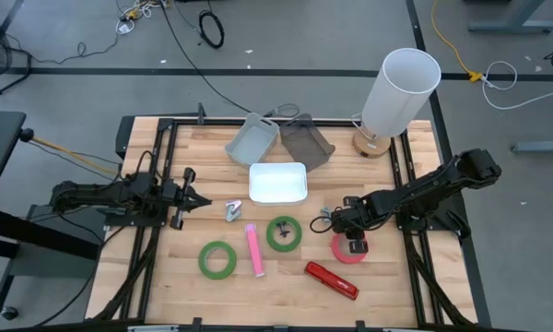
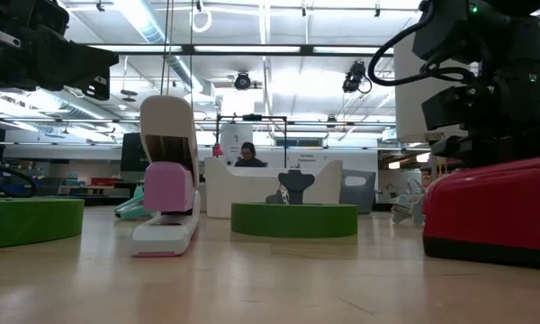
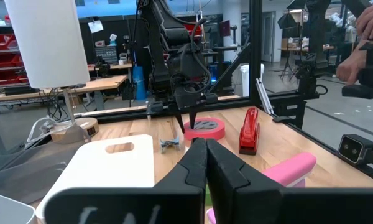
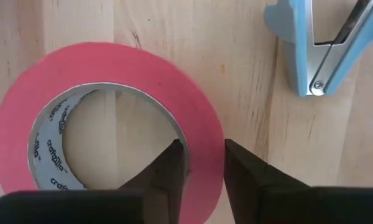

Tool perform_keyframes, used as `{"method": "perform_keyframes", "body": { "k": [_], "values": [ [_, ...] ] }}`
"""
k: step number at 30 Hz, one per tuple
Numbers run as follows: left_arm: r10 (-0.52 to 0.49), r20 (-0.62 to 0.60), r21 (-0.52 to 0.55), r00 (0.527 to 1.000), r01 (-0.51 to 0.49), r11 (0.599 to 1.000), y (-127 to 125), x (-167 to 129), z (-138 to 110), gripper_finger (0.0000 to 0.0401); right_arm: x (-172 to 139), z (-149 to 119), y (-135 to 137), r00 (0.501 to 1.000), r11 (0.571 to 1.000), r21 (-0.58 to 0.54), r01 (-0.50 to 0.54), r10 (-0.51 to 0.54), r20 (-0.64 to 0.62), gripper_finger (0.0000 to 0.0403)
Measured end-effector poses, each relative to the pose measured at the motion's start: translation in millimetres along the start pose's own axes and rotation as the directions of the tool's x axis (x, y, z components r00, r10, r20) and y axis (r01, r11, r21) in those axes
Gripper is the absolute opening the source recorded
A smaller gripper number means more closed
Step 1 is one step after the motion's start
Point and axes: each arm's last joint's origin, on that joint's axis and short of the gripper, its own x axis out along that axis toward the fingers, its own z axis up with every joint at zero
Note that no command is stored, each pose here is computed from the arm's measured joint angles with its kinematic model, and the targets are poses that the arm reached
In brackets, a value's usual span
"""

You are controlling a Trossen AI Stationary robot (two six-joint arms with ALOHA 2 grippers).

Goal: Pick and place Stapler, Stapler remover, tape
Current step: Put the pink tape into the white bin

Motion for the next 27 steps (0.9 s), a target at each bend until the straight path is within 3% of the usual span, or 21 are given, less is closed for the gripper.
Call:
{"method": "perform_keyframes", "body": {
  "k": [14,27],
  "values": [
    [0.0,0.0,0.0,1.0,0.0,1.0,0.0,0.0,0.0,0.0007,-3.4,2.1,0.8,1.0,1.0,0.003,-0.012,0.012,-0.009,0.0083],
    [-0.001,0.0,0.0,1.0,0.001,1.0,0.0,0.0,-0.1,0.0007,-53.8,48.1,0.0,0.989,1.0,-0.014,-0.002,0.005,0.146,0.0082]
  ]
}}
